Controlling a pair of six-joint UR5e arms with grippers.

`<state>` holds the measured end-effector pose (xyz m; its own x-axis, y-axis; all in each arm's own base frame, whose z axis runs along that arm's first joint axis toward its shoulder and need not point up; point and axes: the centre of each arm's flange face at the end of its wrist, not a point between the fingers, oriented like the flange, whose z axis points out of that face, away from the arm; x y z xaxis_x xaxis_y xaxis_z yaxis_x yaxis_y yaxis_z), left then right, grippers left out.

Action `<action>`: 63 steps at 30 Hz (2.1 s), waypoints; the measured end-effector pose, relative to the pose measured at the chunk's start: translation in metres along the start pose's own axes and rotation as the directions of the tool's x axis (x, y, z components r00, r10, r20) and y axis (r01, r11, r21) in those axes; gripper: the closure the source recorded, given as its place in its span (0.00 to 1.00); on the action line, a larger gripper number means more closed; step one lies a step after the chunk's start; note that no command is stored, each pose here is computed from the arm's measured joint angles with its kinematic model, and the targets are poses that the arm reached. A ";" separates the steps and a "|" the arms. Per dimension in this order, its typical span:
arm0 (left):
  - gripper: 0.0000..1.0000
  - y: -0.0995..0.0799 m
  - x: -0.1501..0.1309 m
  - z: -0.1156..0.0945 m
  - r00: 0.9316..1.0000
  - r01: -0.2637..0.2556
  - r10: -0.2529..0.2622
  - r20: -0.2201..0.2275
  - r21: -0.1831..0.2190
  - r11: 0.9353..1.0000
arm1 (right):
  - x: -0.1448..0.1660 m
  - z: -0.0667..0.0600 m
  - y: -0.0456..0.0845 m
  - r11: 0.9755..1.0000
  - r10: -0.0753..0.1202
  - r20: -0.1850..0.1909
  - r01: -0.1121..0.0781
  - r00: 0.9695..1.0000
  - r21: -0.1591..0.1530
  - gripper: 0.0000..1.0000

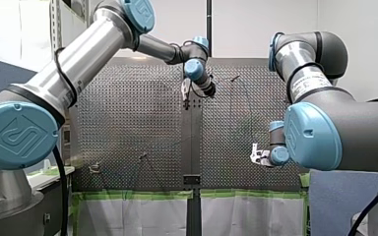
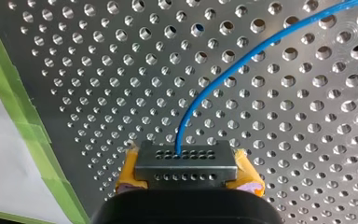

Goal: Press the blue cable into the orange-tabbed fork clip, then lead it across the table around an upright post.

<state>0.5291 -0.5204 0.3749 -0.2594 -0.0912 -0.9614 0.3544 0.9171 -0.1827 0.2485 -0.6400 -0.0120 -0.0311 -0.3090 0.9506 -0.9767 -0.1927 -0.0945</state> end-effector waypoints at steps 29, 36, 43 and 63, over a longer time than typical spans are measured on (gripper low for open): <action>0.00 0.001 -0.066 -0.100 0.986 0.042 -0.049 0.157 0.049 0.998 | 0.002 0.002 -0.001 1.000 -0.005 -0.004 0.005 1.000 0.004 1.00; 0.00 0.012 -0.081 -0.121 0.972 0.043 -0.045 0.231 0.014 0.999 | 0.003 0.002 -0.003 1.000 -0.006 -0.005 0.006 1.000 0.006 1.00; 0.00 0.025 -0.094 -0.143 0.951 0.062 -0.047 0.306 -0.040 0.997 | 0.004 0.002 -0.004 1.000 -0.007 -0.005 0.007 1.000 0.009 1.00; 0.00 0.041 -0.118 -0.218 0.864 0.134 -0.104 0.492 -0.026 0.991 | 0.004 0.003 -0.004 1.000 -0.006 -0.006 0.007 1.000 0.008 1.00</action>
<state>0.3785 -0.3874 0.5261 0.1811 -0.3654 -0.9131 0.2929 0.9063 -0.3046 0.2523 -0.6430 -0.0085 -0.0259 -0.3025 0.9528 -0.9752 -0.2021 -0.0907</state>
